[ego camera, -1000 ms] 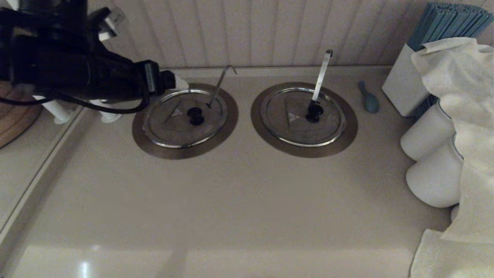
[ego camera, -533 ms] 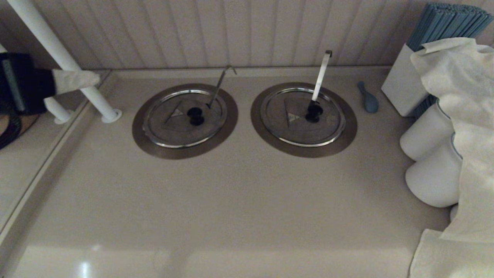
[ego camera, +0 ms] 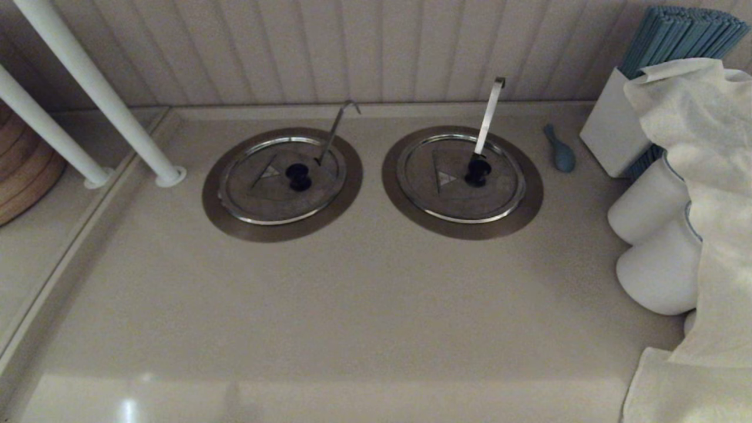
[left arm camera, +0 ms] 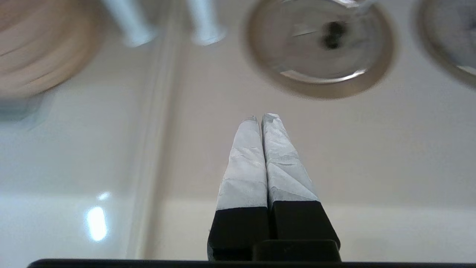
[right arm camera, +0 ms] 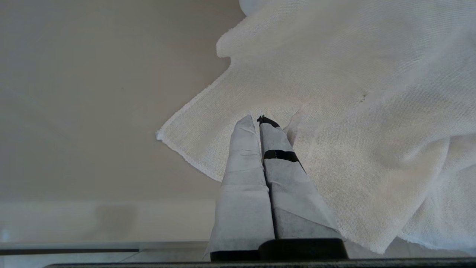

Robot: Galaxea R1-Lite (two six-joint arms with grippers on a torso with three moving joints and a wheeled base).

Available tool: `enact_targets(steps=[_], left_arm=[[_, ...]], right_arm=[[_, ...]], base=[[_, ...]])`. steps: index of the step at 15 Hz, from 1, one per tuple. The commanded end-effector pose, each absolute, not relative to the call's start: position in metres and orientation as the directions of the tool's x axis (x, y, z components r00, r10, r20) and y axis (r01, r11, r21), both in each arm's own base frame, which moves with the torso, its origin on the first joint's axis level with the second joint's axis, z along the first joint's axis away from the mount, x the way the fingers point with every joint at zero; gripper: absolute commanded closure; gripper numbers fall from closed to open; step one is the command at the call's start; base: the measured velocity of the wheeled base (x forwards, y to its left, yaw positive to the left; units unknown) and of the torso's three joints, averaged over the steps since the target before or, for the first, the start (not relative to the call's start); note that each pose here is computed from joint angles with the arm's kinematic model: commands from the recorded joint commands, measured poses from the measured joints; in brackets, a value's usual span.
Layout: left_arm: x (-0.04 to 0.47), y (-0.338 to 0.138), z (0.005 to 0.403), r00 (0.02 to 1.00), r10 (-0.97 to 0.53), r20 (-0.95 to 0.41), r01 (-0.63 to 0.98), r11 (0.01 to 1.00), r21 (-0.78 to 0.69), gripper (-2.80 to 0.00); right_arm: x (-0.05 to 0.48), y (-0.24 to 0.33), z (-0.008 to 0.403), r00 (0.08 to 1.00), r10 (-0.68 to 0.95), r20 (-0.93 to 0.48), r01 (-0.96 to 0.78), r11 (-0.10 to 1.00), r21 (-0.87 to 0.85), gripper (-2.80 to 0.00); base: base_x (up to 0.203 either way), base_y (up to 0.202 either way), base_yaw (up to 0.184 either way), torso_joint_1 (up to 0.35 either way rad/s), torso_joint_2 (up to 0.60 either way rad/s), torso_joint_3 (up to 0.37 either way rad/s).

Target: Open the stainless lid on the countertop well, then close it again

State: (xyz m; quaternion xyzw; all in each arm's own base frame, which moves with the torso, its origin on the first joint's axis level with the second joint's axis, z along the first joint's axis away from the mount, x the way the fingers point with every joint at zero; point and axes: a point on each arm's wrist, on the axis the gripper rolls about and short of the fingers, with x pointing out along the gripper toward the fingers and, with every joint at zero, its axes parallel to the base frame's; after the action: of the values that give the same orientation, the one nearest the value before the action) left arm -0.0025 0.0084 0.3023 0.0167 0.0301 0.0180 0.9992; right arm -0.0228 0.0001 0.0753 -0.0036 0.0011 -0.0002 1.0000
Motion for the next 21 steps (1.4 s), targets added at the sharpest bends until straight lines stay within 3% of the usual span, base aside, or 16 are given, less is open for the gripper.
enact_targets(steps=[1, 5, 10, 12, 16, 19, 21], left_arm=[[-0.039, 0.017, 0.296, 0.994, 0.107, -0.001, -0.107, 0.994, 0.015, 0.0], [-0.067, 0.014, 0.274, 0.973, 0.226, 0.041, -0.226, 0.974, -0.02, 0.0], [-0.1, 0.014, 0.27, 0.951, 0.265, 0.158, -0.258, 0.964, -0.063, 0.0], [-0.109, 0.018, 0.277, 0.903, 0.389, 0.184, -0.373, 0.921, -0.115, 0.0], [-0.122, 0.005, 0.278, 0.851, 0.471, 0.232, -0.477, 0.878, -0.035, 0.0], [-0.136, 0.0, 0.268, 0.925, 0.229, 0.303, -0.244, 0.97, 0.013, 0.0], [-0.144, -0.001, 0.229, 0.949, 0.057, 0.31, -0.085, 0.993, 0.078, 0.0]], right_arm=[[-0.023, 0.0, 0.075, 1.0, 0.0, -0.003, 0.0, 1.0, -0.008, 0.0], [-0.023, 0.0, 0.075, 1.0, 0.0, -0.002, 0.0, 1.0, -0.008, 0.0], [-0.023, 0.0, 0.075, 1.0, 0.0, -0.002, 0.0, 1.0, -0.008, 0.0], [-0.023, 0.0, 0.075, 1.0, 0.0, -0.003, 0.0, 1.0, -0.008, 0.0], [-0.023, 0.0, 0.075, 1.0, 0.0, -0.002, 0.0, 1.0, -0.008, 0.0], [-0.023, 0.0, 0.075, 1.0, 0.0, -0.002, 0.0, 1.0, -0.008, 0.0], [-0.023, 0.0, 0.075, 1.0, 0.0, -0.003, 0.0, 1.0, -0.008, 0.0]], base=[[0.0, 0.0, 0.0, 0.0, 0.0, 0.0], [0.0, 0.0, 0.0, 0.0, 0.0, 0.0], [0.0, 0.0, 0.0, 0.001, 0.0, 0.006], [0.0, 0.0, 0.0, 0.0, 0.0, 0.0], [0.0, 0.0, 0.0, 0.0, 0.0, 0.0], [0.0, 0.0, 0.0, 0.002, 0.0, 0.012], [0.0, 0.0, 0.0, 0.0, 0.0, 0.0]])
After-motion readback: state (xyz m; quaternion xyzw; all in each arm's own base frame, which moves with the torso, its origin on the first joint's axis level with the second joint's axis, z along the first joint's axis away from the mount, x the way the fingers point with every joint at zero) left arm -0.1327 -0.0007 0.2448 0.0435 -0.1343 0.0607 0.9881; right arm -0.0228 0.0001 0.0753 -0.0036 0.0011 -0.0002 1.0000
